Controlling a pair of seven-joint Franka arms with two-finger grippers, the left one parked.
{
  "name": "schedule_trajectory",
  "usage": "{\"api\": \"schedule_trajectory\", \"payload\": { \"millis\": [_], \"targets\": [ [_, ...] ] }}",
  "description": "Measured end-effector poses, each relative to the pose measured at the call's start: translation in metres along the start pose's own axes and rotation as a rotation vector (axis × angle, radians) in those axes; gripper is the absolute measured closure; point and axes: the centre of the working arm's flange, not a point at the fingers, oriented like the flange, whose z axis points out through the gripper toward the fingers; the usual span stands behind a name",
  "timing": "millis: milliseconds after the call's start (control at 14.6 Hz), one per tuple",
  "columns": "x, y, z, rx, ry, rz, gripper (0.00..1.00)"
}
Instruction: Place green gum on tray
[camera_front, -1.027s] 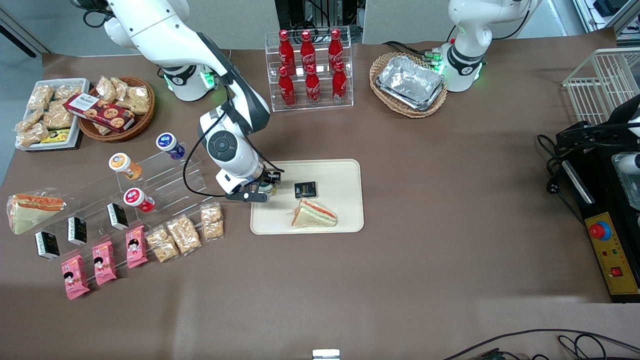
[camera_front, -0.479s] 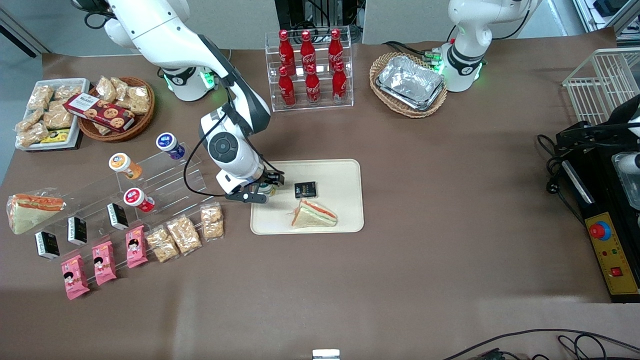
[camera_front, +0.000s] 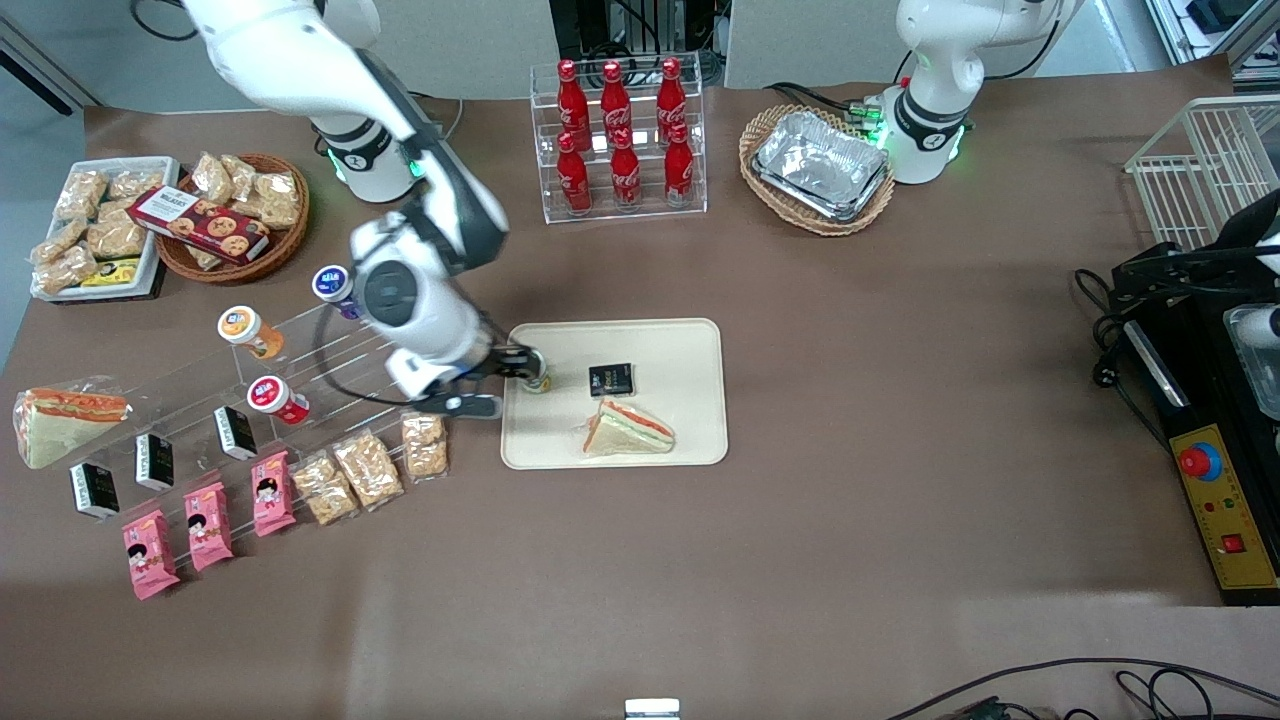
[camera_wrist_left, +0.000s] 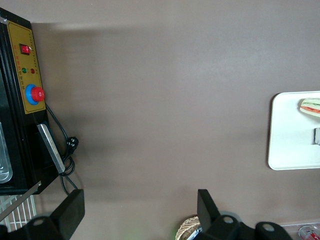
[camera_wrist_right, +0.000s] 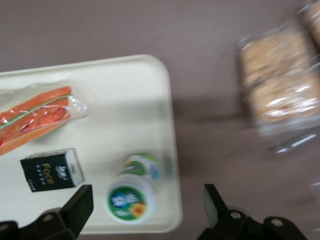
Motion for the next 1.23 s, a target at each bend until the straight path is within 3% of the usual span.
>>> {"api": "schedule_trajectory", "payload": {
  "millis": [137,342,685,890,1027,1233],
  "targets": [
    [0.024,0.053,-0.041,0.011,-0.005,-0.026,0.01],
    [0.045,0.117,-0.095,0.034,0.026,-0.026,0.01],
    [0.054,0.169,-0.186,0.048,-0.027,-0.011,0.01],
    [0.062,0.197,-0.233,0.059,0.006,0.027,0.0],
    [0.065,0.21,-0.254,0.023,0.033,0.024,0.0],
    [0.06,0.212,-0.279,-0.039,0.02,0.008,0.0]
  ]
}}
